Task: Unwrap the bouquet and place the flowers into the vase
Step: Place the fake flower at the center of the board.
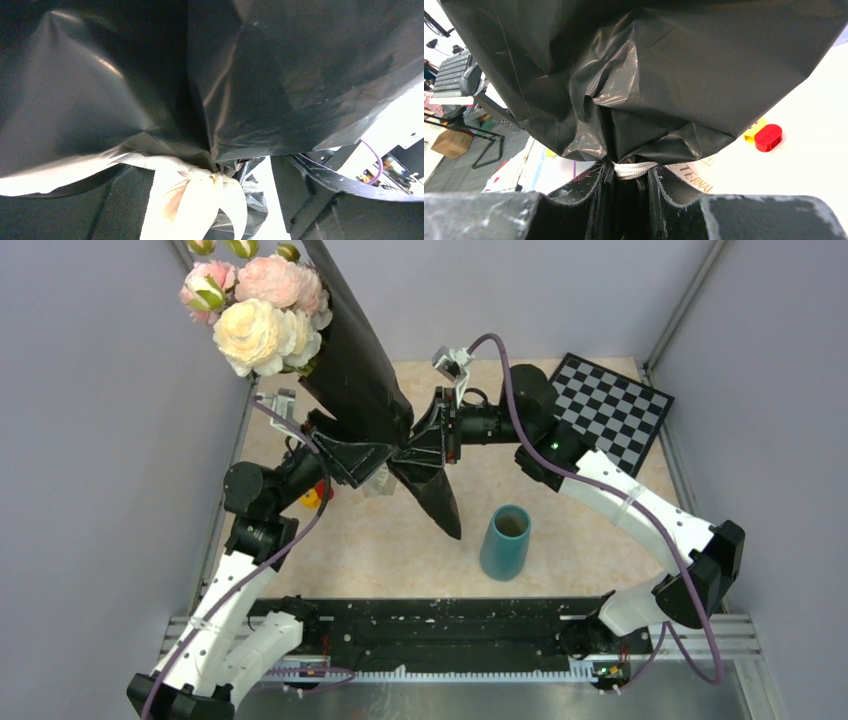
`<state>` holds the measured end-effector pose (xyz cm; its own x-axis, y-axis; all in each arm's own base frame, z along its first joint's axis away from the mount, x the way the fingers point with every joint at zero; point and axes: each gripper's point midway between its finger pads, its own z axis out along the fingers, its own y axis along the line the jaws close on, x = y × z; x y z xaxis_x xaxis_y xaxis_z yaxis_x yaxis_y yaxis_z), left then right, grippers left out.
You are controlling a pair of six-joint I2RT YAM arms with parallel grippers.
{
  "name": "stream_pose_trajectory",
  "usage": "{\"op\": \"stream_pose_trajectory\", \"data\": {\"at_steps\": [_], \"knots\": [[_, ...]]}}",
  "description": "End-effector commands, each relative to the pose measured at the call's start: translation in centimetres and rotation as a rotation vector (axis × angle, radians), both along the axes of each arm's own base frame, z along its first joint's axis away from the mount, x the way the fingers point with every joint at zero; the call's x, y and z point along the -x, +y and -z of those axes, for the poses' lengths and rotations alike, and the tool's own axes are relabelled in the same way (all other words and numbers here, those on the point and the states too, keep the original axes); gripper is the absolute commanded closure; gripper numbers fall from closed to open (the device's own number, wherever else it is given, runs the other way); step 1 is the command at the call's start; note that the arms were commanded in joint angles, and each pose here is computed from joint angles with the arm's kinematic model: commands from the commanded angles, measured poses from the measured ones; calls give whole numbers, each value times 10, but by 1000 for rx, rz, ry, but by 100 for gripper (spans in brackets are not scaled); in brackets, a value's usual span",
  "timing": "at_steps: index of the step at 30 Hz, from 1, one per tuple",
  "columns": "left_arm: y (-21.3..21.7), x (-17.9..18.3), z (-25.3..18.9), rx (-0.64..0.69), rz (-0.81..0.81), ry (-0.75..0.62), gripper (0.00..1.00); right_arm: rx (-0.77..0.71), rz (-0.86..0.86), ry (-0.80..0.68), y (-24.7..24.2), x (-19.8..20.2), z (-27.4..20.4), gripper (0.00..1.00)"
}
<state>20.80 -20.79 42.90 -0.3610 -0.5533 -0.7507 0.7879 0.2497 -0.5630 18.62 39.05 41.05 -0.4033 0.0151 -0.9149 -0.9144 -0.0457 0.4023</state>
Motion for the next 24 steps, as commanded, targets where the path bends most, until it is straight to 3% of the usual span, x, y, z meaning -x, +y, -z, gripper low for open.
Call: {"op": "stream_pose_trajectory", "data": {"at_steps": [1,20,24], "knots": [[-1,-1,-7,28,12,-33,21,-126,-83,-138,-14,30,-46,100],[-5,1,-5,35,59,-20,84,-103,-41,-131,-10,20,-40,100],[-5,-1,-5,35,52,-21,94,-92,-6,-130,-10,14,-37,100]]}}
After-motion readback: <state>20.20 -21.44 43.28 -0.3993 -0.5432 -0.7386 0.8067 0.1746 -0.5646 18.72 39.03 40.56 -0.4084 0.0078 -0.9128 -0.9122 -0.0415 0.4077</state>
